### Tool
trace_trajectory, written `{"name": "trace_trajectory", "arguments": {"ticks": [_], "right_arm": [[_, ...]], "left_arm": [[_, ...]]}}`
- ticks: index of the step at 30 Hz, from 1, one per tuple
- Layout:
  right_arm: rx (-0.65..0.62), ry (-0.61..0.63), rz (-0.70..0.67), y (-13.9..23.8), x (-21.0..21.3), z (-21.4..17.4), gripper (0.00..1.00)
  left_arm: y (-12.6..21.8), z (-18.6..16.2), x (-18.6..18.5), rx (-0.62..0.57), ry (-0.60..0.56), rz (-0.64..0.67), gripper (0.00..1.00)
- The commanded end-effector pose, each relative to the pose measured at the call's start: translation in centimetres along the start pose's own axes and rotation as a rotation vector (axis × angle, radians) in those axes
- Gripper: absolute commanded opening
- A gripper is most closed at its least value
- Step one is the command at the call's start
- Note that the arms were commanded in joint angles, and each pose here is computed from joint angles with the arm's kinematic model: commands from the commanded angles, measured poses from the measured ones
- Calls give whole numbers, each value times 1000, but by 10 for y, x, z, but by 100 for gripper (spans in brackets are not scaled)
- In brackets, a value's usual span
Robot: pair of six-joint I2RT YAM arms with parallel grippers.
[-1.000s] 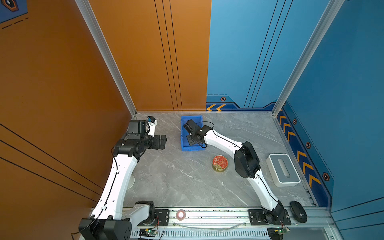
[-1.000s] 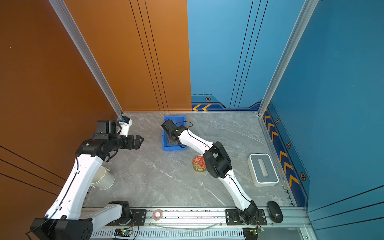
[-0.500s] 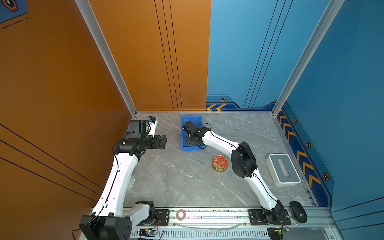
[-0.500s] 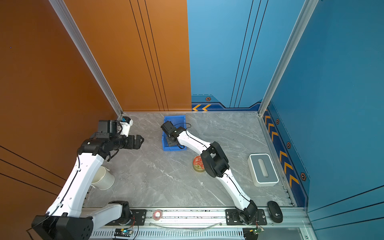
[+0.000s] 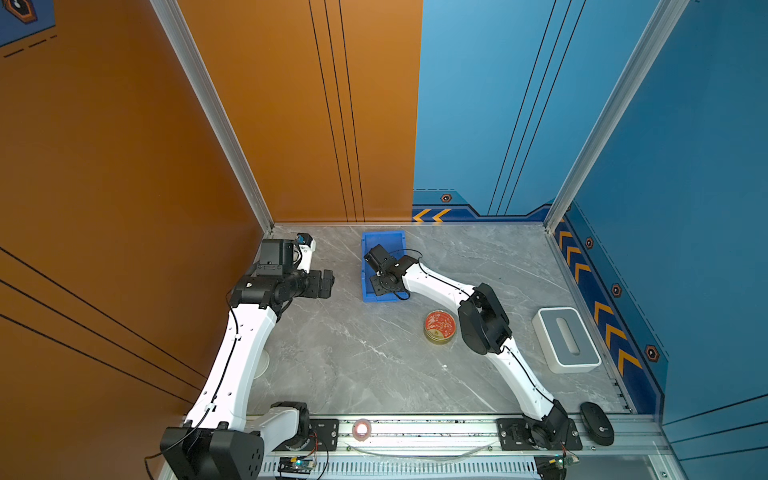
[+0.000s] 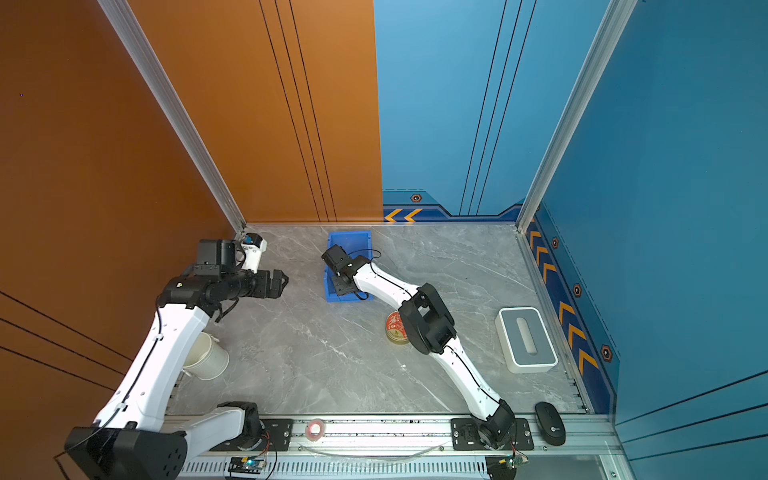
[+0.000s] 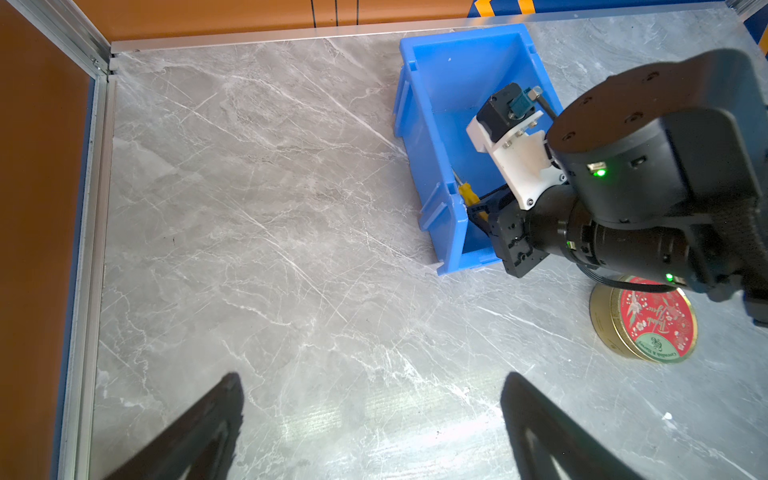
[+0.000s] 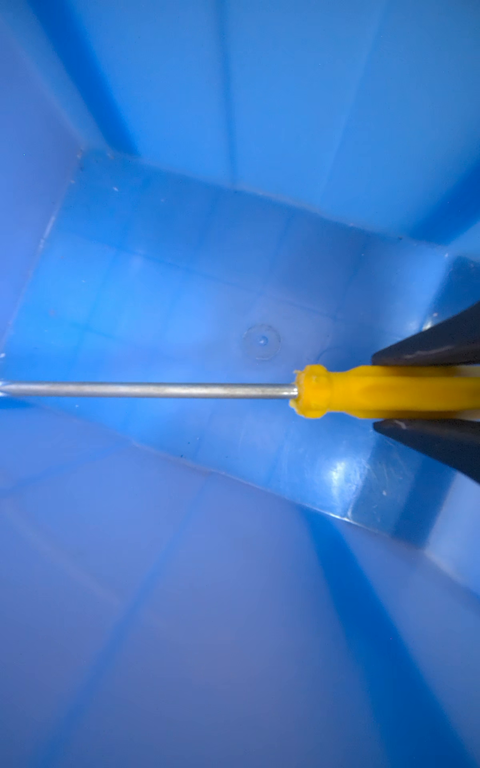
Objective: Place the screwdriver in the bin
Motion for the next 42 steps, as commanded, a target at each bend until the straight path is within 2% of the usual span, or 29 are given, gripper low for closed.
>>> {"name": "trace_trajectory", "arguments": {"ticks": [1, 8, 11, 17, 23, 27, 28, 31, 36, 42], "right_arm": [[-39, -28, 14, 11, 3, 12, 26], [-61, -30, 12, 21, 1, 19, 31], [-106, -25, 5, 40, -1, 31, 32], [-264, -24, 15, 121, -9, 71, 44], [-410, -41, -26, 217, -37, 77, 57], [-497, -85, -50, 264, -69, 58, 68], [-513, -112, -55, 273, -81, 51, 74], [-530, -194, -87, 279, -124, 21, 82], [-556, -340, -146, 281, -195, -30, 100], [-619, -348, -305, 274, -248, -87, 100]], "left_arm": [[1, 3, 2, 5, 6, 6, 98], [1, 3, 4, 8, 6, 18, 98], [-1, 5, 5, 11, 1, 33, 98], [-13, 7, 10, 54, -54, 93, 98], [-32, -1, 27, 144, -83, 209, 98], [-37, -5, 31, 130, -15, 214, 98], [-38, -6, 32, 115, 4, 213, 98], [-41, -8, 36, 56, 60, 231, 98], [-52, -19, 44, -35, 144, 282, 98], [-74, -41, 62, -249, 231, 341, 98]]}}
Point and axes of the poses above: each gripper's point midway between its finger pads, its own y axis back along the fingers, its own x axis along the line the jaws close on, z = x × y, the point moved 7 cm from there along y, back along the fingers, and after that the axes turned 4 degrees about -y, right-handed, at the moved point
